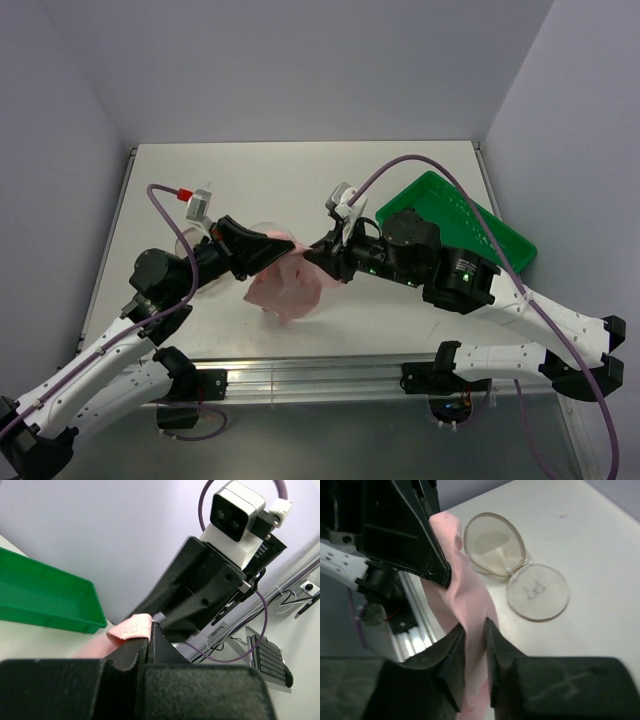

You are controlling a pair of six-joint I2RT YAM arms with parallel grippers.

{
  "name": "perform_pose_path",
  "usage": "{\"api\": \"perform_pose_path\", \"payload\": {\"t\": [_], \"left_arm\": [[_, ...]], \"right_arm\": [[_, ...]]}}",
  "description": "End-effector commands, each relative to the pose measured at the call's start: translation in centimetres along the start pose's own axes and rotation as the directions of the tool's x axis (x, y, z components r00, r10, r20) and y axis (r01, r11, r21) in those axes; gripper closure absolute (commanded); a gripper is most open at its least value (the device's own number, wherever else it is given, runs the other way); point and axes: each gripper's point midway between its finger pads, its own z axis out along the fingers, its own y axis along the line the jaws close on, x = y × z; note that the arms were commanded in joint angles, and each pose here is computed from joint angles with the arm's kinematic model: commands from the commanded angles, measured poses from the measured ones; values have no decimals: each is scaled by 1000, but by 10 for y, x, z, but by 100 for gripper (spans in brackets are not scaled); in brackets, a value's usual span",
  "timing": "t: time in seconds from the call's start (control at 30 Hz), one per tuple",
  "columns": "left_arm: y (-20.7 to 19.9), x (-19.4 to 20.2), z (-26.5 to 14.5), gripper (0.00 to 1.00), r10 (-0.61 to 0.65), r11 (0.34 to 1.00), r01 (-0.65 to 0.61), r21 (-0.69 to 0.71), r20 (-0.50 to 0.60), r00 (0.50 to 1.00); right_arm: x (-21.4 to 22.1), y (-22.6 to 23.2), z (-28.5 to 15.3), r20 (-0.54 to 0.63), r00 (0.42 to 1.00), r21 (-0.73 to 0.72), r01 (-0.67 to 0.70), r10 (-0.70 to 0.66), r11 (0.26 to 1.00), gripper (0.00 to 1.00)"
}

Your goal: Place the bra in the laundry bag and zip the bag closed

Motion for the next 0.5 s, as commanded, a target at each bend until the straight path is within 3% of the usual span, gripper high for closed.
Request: {"api": "perform_pose_path", "payload": {"t": [0.0, 0.03, 0.07, 0.1, 0.13, 0.2, 0.23, 0.33, 0.47], "left_arm": [[-32, -20, 0, 100, 43, 995, -48, 88, 56, 997], [-32, -21, 0, 99, 47, 995, -52, 86, 57, 997], [-32, -21, -1, 98, 53, 995, -58, 85, 59, 997], [-29, -20, -1, 94, 63, 996, -67, 67, 54, 997], [-31, -24, -3, 79, 81, 995, -85, 61, 69, 994], [-20, -22, -6, 62, 133, 991, -132, -12, 43, 990], [-24, -32, -10, 42, 167, 986, -165, -38, 68, 984], [-11, -30, -27, 16, 255, 956, -250, -153, 18, 967], [-7, -15, -55, 1, 324, 927, -329, -181, -55, 944]], "right_arm": [[-22, -1, -5, 85, 996, 18, -19, 17, 1000, 77], [-25, -3, -8, 98, 995, 28, -27, 24, 999, 85], [-30, -5, -12, 118, 992, 36, -39, 34, 999, 98], [-36, -5, -16, 135, 990, 38, -45, 39, 998, 100], [-38, -4, -18, 138, 989, 32, -48, 43, 998, 100], [-49, -1, -28, 160, 986, -1, -52, 51, 999, 100], [-50, -2, -32, 155, 986, -2, -52, 52, 999, 100], [-60, 4, -44, 156, 987, -59, -38, 47, 998, 100], [-72, 9, -55, 151, 988, -98, 0, 14, 995, 100]]}}
